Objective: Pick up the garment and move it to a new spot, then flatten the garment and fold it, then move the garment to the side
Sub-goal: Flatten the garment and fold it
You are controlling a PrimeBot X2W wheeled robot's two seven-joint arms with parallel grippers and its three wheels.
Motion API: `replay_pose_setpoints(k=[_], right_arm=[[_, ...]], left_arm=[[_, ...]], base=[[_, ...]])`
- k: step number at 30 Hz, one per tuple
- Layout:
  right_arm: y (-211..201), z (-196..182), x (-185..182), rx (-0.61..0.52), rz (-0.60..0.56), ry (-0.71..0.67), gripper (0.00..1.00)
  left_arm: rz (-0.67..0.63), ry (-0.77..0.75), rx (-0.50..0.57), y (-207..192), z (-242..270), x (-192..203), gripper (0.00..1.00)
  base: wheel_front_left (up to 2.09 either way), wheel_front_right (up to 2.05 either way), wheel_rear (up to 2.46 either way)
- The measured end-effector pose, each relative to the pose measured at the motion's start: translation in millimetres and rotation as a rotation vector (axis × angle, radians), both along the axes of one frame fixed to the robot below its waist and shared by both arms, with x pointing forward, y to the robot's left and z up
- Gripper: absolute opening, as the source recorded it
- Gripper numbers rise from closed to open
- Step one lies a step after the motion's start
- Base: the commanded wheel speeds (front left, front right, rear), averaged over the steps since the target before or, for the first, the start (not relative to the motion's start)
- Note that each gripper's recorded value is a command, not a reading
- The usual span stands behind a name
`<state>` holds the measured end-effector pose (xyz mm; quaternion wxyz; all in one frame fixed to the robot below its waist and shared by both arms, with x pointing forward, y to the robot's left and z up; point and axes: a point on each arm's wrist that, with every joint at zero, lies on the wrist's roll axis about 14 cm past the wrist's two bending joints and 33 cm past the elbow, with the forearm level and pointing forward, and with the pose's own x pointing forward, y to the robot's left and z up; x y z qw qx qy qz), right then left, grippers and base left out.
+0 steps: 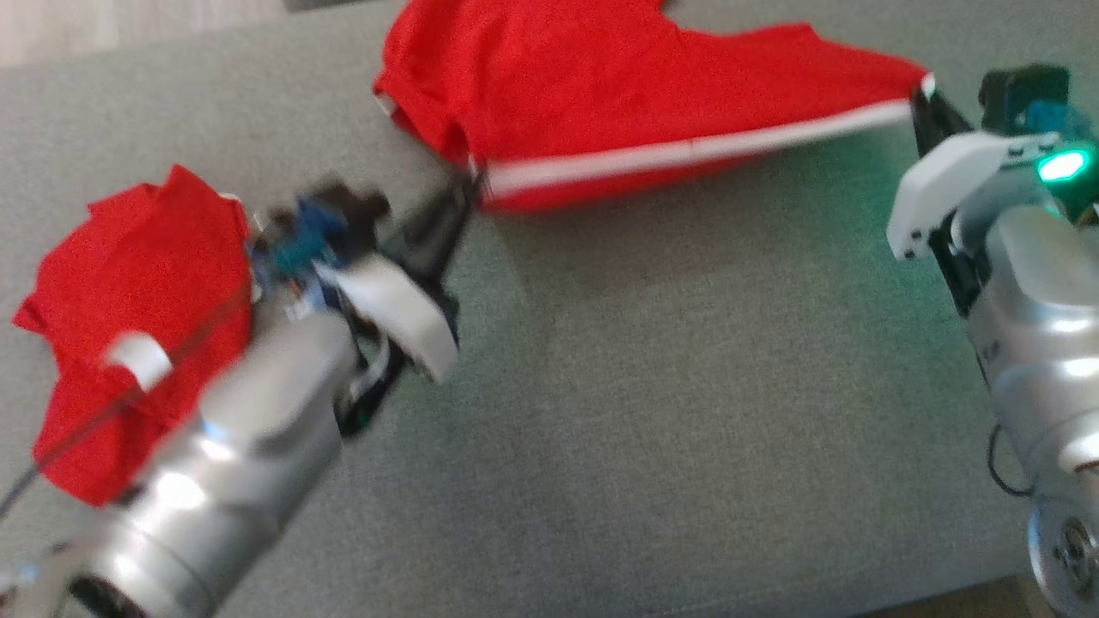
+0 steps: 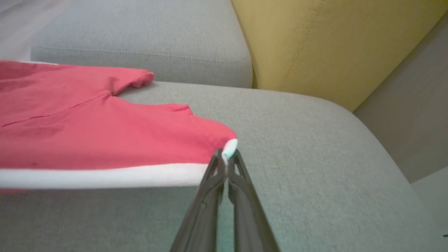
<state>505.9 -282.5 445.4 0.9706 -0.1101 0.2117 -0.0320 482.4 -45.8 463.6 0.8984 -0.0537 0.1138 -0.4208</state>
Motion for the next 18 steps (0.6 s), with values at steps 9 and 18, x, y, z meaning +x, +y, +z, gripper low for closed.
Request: replay_pose_setpoints(k=[9,18], right_arm=[[-15.7,-15.3,-49.5,0.038,-0.063,0.124,0.00],[-35.5,-23.3,-107.7,0.108,-0.149,0.182,0.00]], left_arm=[[-0.085,0.033,0.016,-9.8,-4.7,-68.7,0.00],[-0.109,0.051,-0.010,-25.6,6.7,-129.9,0.00]], base=[[0.00,0.00,0.00],[0.00,0.00,0.00]])
